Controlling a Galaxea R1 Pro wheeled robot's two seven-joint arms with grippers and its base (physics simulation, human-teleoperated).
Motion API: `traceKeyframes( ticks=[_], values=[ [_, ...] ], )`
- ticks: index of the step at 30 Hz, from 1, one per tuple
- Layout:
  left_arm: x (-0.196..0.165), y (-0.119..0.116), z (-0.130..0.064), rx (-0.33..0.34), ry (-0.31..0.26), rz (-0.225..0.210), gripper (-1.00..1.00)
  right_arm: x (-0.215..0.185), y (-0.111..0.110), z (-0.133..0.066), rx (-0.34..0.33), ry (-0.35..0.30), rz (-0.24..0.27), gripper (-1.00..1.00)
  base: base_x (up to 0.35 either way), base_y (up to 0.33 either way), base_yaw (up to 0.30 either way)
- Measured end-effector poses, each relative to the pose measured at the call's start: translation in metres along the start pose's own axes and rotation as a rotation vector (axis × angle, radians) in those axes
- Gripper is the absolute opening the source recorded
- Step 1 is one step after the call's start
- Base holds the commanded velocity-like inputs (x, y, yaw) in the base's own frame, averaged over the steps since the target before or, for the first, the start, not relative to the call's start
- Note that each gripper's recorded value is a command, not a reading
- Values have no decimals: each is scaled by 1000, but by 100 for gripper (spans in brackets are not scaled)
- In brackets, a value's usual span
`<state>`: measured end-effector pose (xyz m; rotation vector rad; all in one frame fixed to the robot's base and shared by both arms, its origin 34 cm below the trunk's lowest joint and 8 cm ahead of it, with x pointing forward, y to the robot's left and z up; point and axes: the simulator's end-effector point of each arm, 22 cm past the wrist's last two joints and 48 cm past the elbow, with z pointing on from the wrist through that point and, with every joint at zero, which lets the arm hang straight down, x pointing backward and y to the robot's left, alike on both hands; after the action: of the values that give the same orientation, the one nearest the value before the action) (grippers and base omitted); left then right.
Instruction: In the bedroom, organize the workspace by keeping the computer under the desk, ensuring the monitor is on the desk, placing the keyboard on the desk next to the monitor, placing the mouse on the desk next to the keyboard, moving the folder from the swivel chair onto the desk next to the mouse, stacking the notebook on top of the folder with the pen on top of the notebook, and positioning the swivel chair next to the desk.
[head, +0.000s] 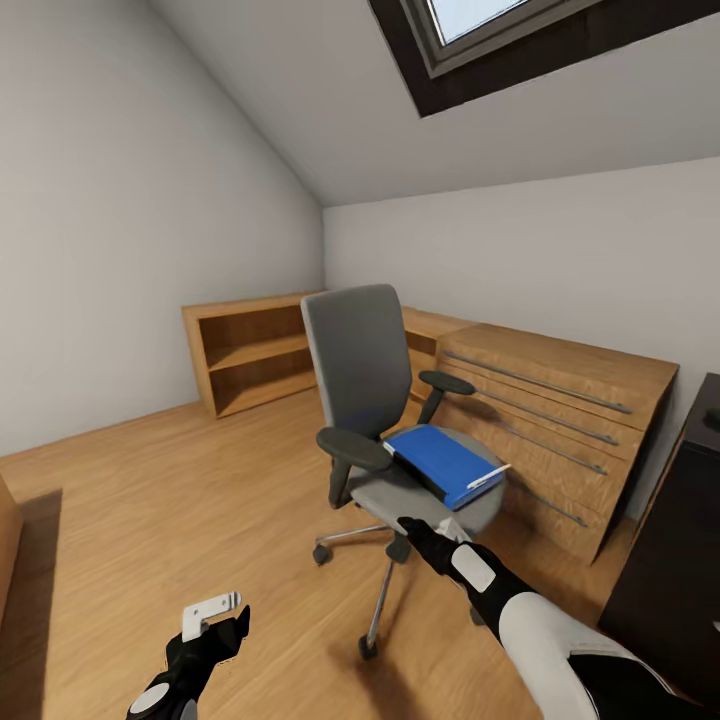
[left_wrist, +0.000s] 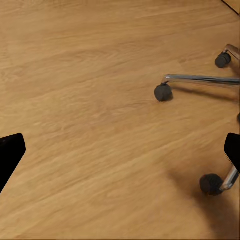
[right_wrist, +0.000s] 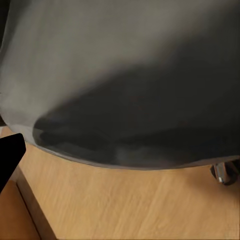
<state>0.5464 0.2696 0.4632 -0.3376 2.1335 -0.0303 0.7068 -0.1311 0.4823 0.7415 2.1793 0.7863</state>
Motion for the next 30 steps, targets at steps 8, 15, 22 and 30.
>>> traceKeyframes(
  ticks=[8,15,22,30],
  values=[
    [0,0,0,0,0,0,100,1,0,0,1,1,-1,100,320,0,0],
    [0,0,0,0,1,0,100,1,-1,0,2,2,-2,100,316,0,0],
    [1,0,0,0,2,0,100,0,1,0,-4,0,3,100,159,0,0],
    [4,0,1,-1,9,1,100,0,1,0,-3,-1,3,100,-31,0,0]
  ],
)
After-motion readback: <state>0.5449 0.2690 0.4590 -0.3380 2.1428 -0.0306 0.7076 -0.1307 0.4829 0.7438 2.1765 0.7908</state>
